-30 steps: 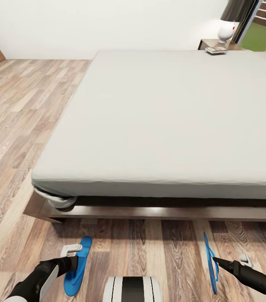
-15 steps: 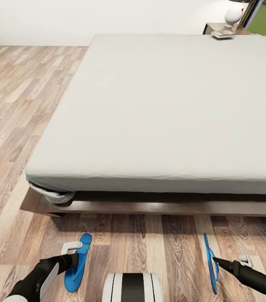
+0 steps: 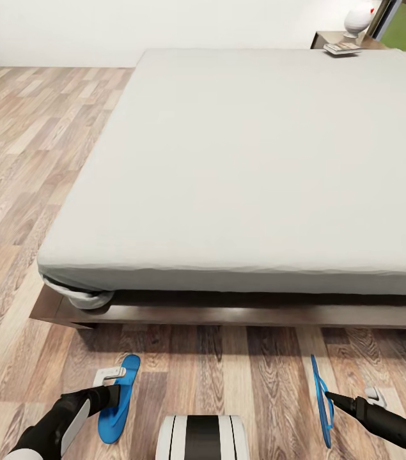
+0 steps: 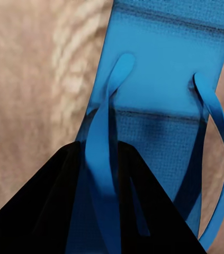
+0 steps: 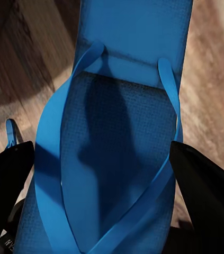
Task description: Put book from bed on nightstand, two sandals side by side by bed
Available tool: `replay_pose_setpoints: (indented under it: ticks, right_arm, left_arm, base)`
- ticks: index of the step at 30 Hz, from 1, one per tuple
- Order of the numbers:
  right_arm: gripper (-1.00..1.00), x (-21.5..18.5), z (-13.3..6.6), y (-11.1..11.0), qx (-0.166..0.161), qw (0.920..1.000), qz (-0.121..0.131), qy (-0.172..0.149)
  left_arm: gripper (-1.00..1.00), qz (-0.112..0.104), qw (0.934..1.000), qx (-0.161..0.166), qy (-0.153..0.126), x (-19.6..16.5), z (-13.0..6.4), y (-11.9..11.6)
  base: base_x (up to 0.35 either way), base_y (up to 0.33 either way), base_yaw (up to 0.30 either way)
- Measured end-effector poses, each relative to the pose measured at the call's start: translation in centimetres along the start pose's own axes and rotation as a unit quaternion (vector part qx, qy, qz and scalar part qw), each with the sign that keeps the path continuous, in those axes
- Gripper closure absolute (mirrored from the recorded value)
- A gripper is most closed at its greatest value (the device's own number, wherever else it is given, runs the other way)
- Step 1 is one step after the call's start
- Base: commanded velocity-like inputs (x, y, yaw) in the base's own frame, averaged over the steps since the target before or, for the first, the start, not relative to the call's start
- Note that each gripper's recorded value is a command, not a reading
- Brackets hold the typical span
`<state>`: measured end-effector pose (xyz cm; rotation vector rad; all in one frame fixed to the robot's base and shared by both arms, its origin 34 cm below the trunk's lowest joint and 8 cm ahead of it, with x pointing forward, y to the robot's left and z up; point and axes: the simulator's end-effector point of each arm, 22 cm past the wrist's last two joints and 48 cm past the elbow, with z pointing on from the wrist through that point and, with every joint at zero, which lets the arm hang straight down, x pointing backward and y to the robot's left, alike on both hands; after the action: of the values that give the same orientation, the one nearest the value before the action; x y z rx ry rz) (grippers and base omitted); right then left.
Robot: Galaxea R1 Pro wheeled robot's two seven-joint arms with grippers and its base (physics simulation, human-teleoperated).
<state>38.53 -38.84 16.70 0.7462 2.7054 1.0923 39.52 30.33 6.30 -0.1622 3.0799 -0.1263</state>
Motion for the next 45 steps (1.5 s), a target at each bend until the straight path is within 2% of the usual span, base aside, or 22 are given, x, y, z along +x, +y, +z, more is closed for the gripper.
replay_pose_setpoints:
  ticks: [44,45]
  right_arm:
    - [1.00,0.22,0.12,-0.29,0.002,1.0000,0.003,0.003]
    - [1.00,0.22,0.12,-0.29,0.002,1.0000,0.003,0.003]
  left_arm:
    - [1.00,0.001,1.0000,0.000,0.000,-0.02,0.18,0.00]
    - [-1.00,0.001,1.0000,0.000,0.000,-0.02,0.19,0.00]
  base:
    - [0.000,0.000,0.000]
    - [0.000,0.000,0.000]
